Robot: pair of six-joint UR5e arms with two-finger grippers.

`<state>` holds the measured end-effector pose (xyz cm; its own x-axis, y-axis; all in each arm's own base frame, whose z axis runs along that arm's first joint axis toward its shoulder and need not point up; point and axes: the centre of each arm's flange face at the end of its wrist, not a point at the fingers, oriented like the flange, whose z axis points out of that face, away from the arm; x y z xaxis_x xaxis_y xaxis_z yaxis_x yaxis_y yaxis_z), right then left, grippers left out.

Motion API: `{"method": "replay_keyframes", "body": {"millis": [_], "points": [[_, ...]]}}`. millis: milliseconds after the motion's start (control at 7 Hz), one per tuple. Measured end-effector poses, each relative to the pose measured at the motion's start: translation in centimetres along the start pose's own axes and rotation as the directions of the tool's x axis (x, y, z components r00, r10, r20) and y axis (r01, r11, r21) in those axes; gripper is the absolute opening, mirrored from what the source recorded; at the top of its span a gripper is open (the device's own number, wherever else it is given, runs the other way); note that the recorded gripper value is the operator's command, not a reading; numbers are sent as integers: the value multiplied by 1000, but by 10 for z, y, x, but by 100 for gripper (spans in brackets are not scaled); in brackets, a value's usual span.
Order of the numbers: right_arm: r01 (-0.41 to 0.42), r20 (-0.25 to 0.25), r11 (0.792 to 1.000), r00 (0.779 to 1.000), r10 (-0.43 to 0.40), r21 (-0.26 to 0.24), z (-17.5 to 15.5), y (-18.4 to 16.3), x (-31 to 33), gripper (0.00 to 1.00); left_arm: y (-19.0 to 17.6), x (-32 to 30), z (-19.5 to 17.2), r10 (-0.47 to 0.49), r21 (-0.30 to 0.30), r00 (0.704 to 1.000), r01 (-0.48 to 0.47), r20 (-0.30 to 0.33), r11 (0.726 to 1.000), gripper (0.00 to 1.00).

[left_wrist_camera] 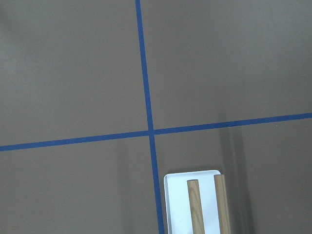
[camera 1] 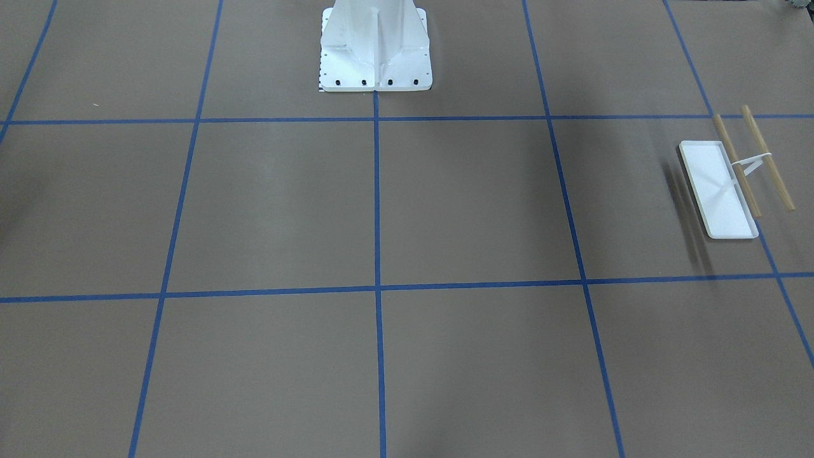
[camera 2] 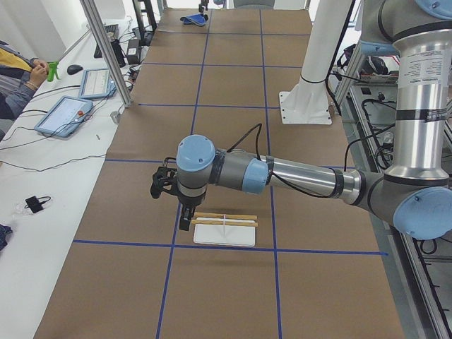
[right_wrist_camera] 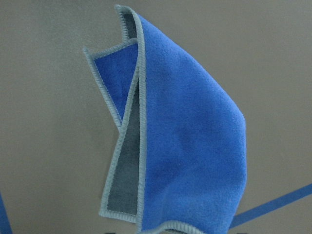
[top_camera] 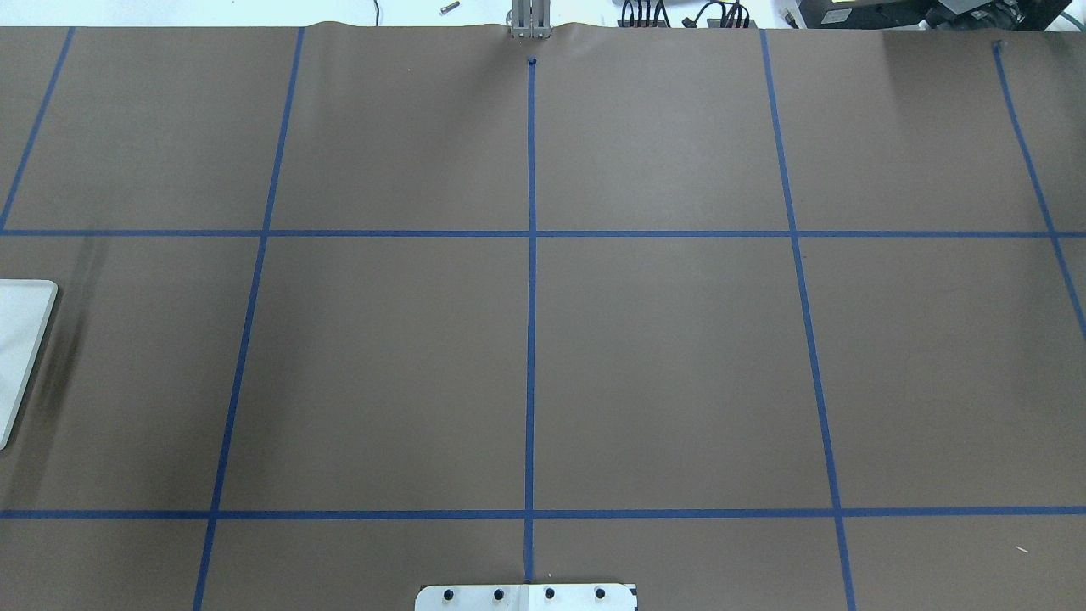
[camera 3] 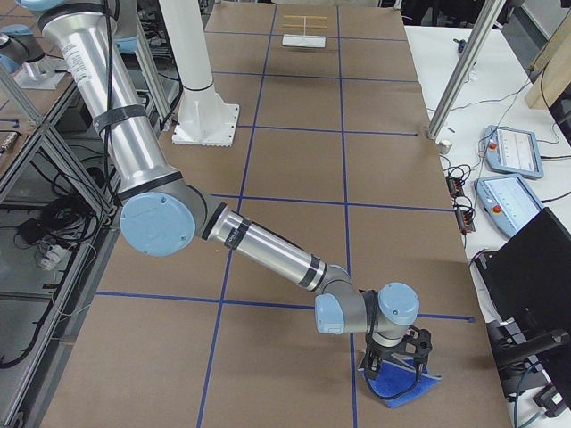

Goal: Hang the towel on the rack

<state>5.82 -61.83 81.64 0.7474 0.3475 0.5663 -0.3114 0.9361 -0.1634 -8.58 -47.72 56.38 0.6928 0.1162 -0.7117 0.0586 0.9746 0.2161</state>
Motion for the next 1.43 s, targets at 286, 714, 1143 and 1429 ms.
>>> {"method": "replay_keyframes", "body": {"millis": [286, 714, 1143, 1429], "points": [[-30, 0, 1000, 1000, 30, 2, 7, 1, 3, 88, -7, 2, -3, 14, 16, 1000, -14, 3, 1000, 98], [-129, 17, 992, 992, 129, 13, 6, 1, 2, 88, -14, 3, -4, 25, 25, 1000, -26, 8, 999, 98], [-310, 61, 950, 950, 308, 44, 4, 2, 2, 88, -17, 10, -11, 41, 39, 999, -41, 11, 998, 98], [-347, 54, 937, 937, 345, 34, 11, 8, 12, 88, -19, 16, -18, 53, 54, 998, -54, 28, 997, 98]]}}
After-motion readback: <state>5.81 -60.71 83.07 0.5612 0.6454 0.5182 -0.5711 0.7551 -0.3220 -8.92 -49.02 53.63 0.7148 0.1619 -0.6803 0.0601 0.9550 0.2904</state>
